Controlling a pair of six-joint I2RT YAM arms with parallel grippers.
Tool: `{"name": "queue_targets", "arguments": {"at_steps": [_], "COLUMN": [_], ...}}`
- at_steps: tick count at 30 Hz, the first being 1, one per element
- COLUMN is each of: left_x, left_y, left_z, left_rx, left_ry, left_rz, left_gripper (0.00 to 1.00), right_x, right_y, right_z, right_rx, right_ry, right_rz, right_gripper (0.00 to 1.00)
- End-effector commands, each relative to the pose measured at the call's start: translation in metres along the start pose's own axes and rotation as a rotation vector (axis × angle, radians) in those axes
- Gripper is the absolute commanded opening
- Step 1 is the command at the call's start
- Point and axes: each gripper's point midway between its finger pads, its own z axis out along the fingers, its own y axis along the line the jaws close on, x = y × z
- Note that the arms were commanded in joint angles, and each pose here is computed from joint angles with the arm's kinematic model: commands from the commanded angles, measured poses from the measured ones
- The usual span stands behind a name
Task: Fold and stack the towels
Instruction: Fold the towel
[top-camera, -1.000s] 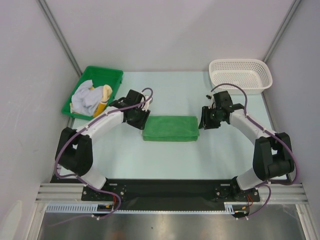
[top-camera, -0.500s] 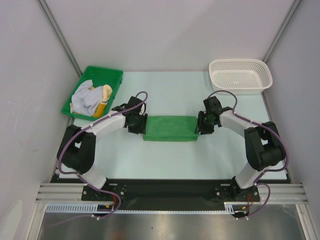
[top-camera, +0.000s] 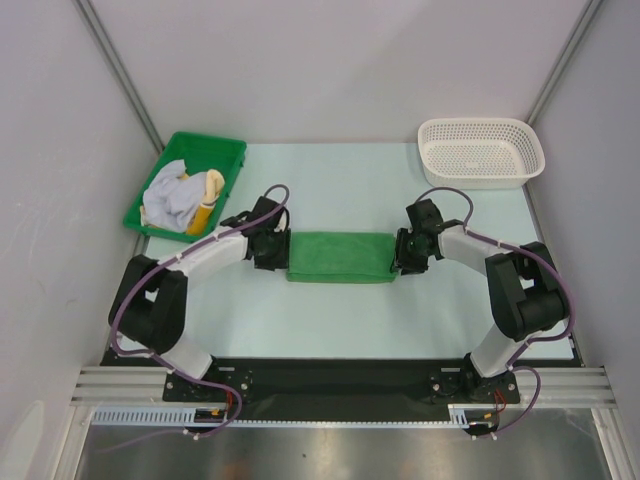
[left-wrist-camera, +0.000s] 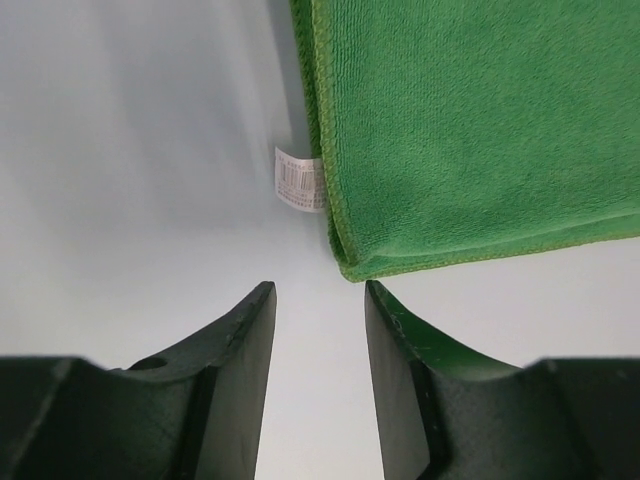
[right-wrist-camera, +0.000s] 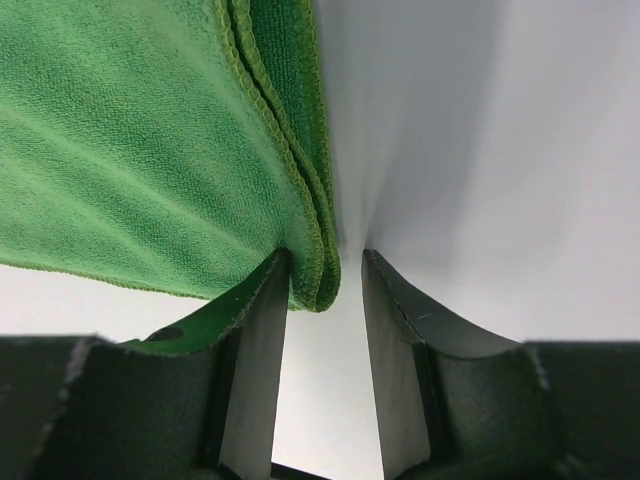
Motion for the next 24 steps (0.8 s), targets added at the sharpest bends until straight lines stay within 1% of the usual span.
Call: {"name": "queue_targets", "arguments": {"at_steps": [1, 5, 13, 16, 19, 24], "left_x": [-0.025, -0.020, -0.025, -0.020, -0.011, 0.001], "left_y": [-0.019, -0.022, -0.028, -0.028, -0.020, -0.012], "left_z": [-0.017, -0.006, 0.000, 0.010, 0.020, 0.026], "left_rx": [0.071, 0.088, 0.113, 0.108, 0.066, 0.037], "left_ry": [-0.094, -0.076, -0.105, -0.081, -0.054, -0.031], "left_rz": [-0.047, -0.078, -0.157, -0.175, -0.177, -0.174], "left_gripper": [0.47, 0.47, 0.50, 0.50, 0.47, 0.38], "right_x": [-0.002, 0.001, 0.002, 0.004, 0.004, 0.006], "right_y": [0.002, 0.002, 0.004, 0.003, 0.004, 0.007], "right_z": [-0.003, -0.001, -0.001, 0.001, 0.001, 0.001], "right_rx": [-0.011, -0.018, -0.033, -0.032, -0.035, -0.056], "right_ry": [-0.021, -0.010, -0.014, -0.009, -0.005, 0.001], "right_rz": [-0.009, -0.008, -0.023, -0.021, -0.024, -0.022], "right_gripper": [0.41, 0.40, 0.38, 0.38, 0.38, 0.38]}}
